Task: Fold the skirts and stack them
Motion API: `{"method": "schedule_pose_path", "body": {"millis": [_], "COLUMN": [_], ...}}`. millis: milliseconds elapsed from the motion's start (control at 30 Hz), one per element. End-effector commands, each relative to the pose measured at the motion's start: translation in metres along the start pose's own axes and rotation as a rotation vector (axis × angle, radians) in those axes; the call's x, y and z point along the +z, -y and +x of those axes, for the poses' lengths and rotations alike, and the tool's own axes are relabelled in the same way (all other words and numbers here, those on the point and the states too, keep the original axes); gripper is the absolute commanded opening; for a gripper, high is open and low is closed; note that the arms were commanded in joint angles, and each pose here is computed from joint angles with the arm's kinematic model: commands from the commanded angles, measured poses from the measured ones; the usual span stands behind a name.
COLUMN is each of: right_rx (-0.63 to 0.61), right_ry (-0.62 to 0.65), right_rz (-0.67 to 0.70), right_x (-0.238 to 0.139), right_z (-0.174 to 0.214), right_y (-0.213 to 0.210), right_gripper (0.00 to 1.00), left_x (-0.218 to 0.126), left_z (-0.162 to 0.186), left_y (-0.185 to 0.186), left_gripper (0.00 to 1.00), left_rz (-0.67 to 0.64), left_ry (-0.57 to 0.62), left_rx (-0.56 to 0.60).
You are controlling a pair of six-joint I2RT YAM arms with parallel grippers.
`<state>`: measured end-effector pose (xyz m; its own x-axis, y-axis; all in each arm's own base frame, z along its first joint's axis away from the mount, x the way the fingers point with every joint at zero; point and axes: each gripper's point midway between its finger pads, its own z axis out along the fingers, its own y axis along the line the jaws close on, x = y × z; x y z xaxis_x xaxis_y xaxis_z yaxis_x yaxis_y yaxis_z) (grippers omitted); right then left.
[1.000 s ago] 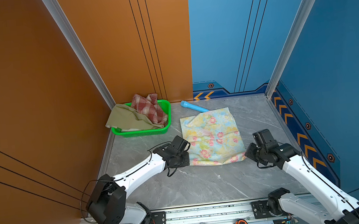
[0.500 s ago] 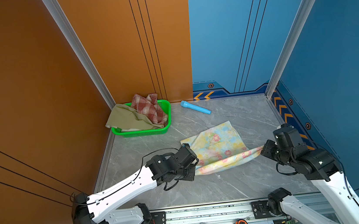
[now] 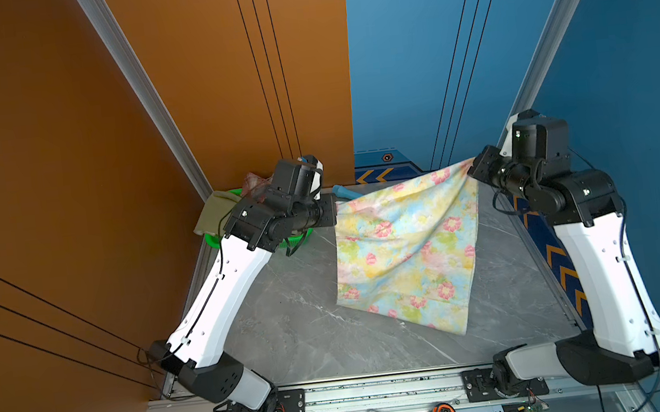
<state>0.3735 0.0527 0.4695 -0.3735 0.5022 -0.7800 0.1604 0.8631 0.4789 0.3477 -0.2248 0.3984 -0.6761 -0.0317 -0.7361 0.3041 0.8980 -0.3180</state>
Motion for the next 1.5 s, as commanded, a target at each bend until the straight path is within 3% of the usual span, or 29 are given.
{"method": "schedule_pose_path", "body": {"millis": [0,133,300,433,633,733,833,1000,1467], "right_rx": [0.014,0.029,0.023,0.045,0.091,0.111,0.085,0.033,-0.008], "right_ry": [0.119,0.146,0.064,-0.057,-0.357,-0.457,-0.513,-0.534,-0.553], "right_rz": [-0.163,-0.201,-0.151,-0.083,0.052,0.101,0.146,0.189,0.182], "right_x": [-0.020,-0.039,-0.048,-0.047,-0.038,-0.042,-0.045,-0.029,0.080], "right_z": [-0.051,-0.066,-0.024,0.057,0.220,0.271,0.293,0.291,0.263], "right_y": [-0.036,-0.041,-0.015,0.034,0.121,0.148,0.163,0.164,0.127], "right_gripper": [0.00,0.00,0.00,0.00,0.00,0.00,0.00,0.00,0.00], "left_x": [-0.017,-0.040,-0.044,-0.017,0.034,0.045,0.044,0.043,0.098], "left_z": [-0.026,-0.042,-0.002,0.073,0.235,0.310,0.341,0.341,0.260], "left_y": [0.015,0.024,0.027,0.024,-0.013,-0.030,-0.037,-0.045,-0.076], "left_gripper": [0.00,0.00,0.00,0.00,0.00,0.00,0.00,0.00,0.00], "left_rz": [0.080,0.106,0.086,0.088,0.037,-0.014,-0.045,-0.063,-0.055], "left_ry": [0.034,0.096,0.029,-0.073,-0.285,-0.378,-0.408,-0.390,-0.426], "left_rx": [0.073,0.092,0.114,0.075,-0.074,-0.119,-0.136,-0.157,-0.233]}}
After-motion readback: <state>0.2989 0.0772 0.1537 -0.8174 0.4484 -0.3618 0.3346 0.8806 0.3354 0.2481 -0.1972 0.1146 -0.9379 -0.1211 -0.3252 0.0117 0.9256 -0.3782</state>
